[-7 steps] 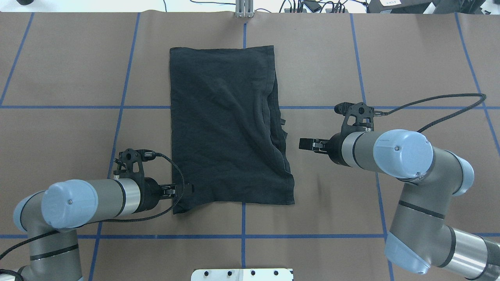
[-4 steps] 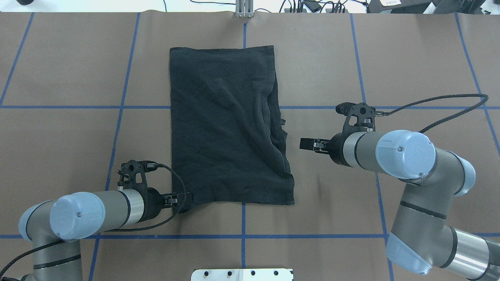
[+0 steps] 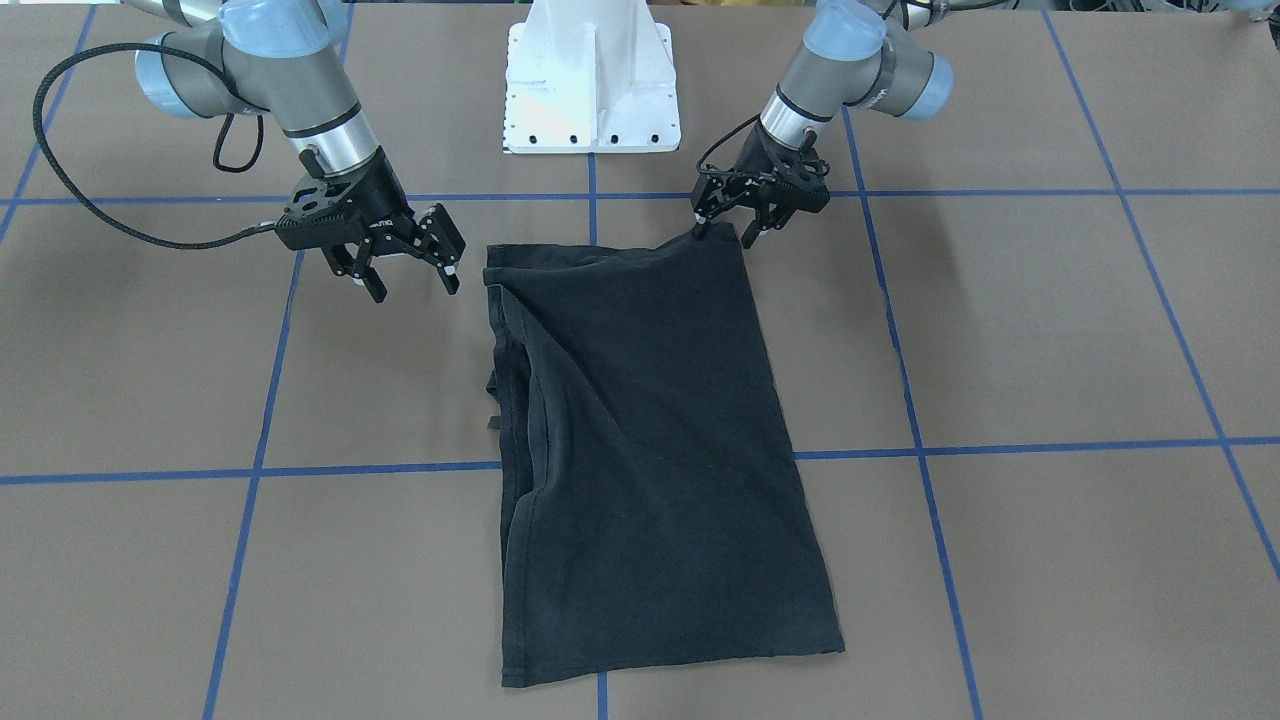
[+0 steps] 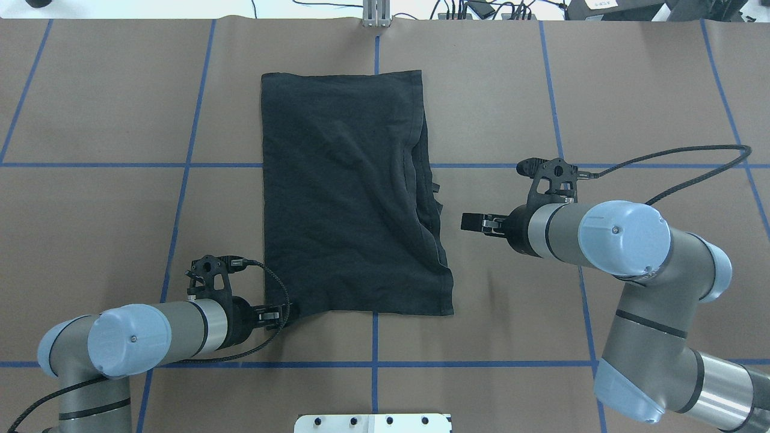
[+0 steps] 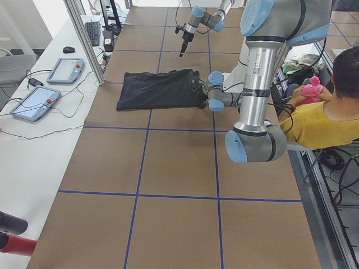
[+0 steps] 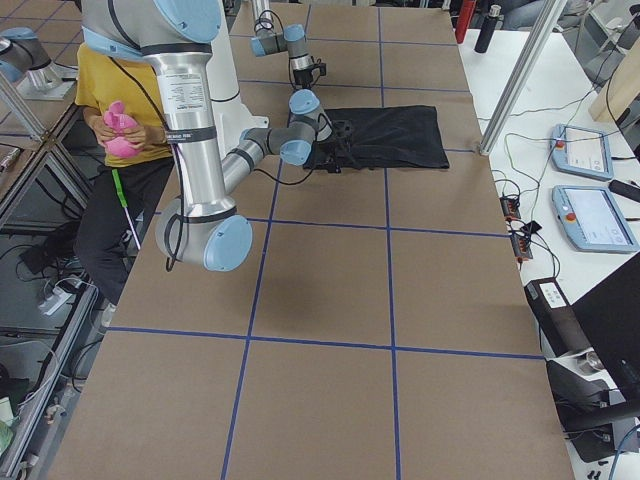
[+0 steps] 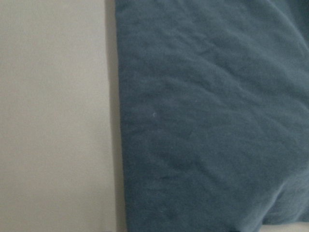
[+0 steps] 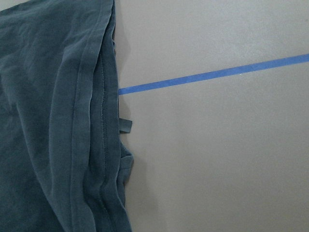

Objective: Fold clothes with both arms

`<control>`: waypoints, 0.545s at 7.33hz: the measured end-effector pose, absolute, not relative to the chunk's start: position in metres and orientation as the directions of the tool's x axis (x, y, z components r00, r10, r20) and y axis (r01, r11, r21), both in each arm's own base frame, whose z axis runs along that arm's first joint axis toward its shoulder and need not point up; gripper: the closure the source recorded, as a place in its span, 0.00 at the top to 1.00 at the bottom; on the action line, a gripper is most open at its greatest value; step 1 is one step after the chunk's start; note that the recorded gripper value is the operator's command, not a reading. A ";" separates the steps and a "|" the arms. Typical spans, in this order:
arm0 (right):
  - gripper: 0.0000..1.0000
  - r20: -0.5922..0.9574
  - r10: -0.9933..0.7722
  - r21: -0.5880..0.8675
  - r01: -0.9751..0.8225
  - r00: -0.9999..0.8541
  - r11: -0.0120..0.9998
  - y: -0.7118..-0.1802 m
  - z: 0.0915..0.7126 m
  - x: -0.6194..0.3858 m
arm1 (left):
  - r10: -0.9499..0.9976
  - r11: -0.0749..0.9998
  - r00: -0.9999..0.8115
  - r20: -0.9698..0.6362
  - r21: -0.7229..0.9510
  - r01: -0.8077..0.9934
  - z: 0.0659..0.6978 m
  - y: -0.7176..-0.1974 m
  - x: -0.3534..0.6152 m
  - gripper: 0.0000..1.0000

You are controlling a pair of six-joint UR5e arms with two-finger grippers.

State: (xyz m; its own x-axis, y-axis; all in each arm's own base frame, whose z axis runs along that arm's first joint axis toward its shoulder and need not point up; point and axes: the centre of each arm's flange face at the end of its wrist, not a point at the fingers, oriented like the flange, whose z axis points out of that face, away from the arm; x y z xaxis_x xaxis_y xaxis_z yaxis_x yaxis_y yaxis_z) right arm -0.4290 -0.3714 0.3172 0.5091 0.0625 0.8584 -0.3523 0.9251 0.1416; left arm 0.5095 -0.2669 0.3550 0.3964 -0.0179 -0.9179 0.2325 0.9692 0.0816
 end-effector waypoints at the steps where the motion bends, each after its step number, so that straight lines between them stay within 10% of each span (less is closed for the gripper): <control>1: 1.00 0.859 0.062 0.142 -0.352 0.509 0.925 -0.372 0.317 -0.429 | -0.017 0.969 0.395 -0.919 0.082 0.233 0.354 -0.266 0.510 0.33; 3: 1.00 0.858 0.062 0.142 -0.353 0.509 0.925 -0.372 0.317 -0.429 | -0.015 0.969 0.385 -0.923 0.081 0.233 0.348 -0.266 0.512 0.00; 4: 1.00 0.858 0.063 0.142 -0.353 0.509 0.925 -0.372 0.317 -0.429 | -0.014 0.969 0.382 -0.924 0.081 0.233 0.347 -0.266 0.512 0.00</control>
